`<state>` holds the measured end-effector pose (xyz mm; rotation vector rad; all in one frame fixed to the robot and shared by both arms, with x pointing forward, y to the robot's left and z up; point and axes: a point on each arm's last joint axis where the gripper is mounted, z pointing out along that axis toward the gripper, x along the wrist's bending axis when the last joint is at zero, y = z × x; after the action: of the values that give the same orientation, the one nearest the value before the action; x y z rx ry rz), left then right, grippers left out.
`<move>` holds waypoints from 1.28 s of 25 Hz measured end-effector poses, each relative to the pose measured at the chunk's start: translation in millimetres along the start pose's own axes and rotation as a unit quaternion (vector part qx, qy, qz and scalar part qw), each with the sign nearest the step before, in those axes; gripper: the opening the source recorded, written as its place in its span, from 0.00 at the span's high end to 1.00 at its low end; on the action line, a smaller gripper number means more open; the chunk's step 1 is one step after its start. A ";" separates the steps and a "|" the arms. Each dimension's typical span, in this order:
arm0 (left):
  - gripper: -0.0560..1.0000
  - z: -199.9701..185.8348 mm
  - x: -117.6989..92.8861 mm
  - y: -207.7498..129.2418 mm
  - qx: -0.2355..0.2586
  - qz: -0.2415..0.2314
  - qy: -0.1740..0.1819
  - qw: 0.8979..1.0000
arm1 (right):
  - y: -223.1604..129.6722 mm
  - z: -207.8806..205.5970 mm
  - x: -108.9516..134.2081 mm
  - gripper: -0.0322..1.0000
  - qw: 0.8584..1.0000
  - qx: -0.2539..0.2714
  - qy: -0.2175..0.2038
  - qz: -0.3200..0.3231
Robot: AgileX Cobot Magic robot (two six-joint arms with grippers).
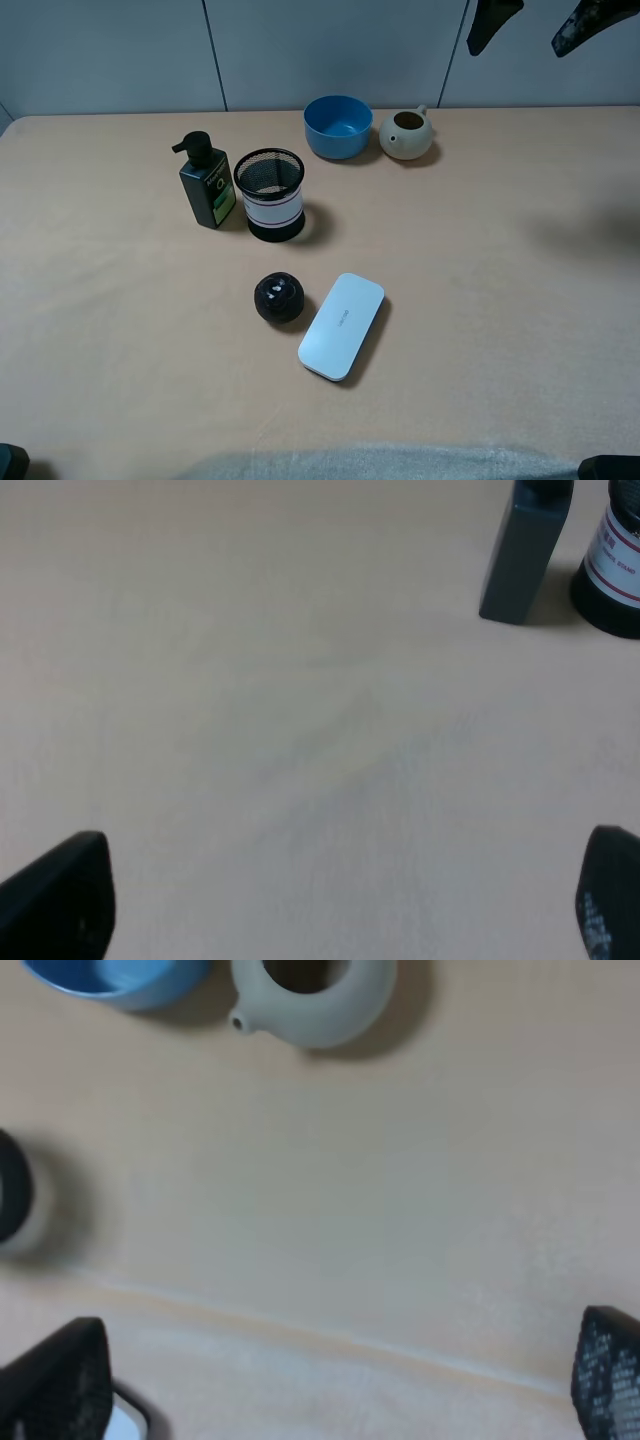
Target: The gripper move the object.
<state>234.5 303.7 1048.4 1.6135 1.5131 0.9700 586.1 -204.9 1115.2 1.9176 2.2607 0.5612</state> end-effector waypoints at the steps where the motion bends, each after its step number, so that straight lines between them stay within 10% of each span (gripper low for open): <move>1: 0.07 0.0 0.0 0.0 0.000 0.000 0.000 1.000 | -2.6 -8.1 1.6 0.30 1.000 -0.009 0.001 0.000; 32: 0.07 0.0 0.0 0.0 0.000 0.000 0.000 1.000 | -231.2 -131.5 -11.0 0.30 0.985 -0.171 -0.007 0.024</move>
<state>234.5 303.7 1048.4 1.6135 1.5131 0.9700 330.9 -271.0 1152.6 1.7996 1.9579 0.8735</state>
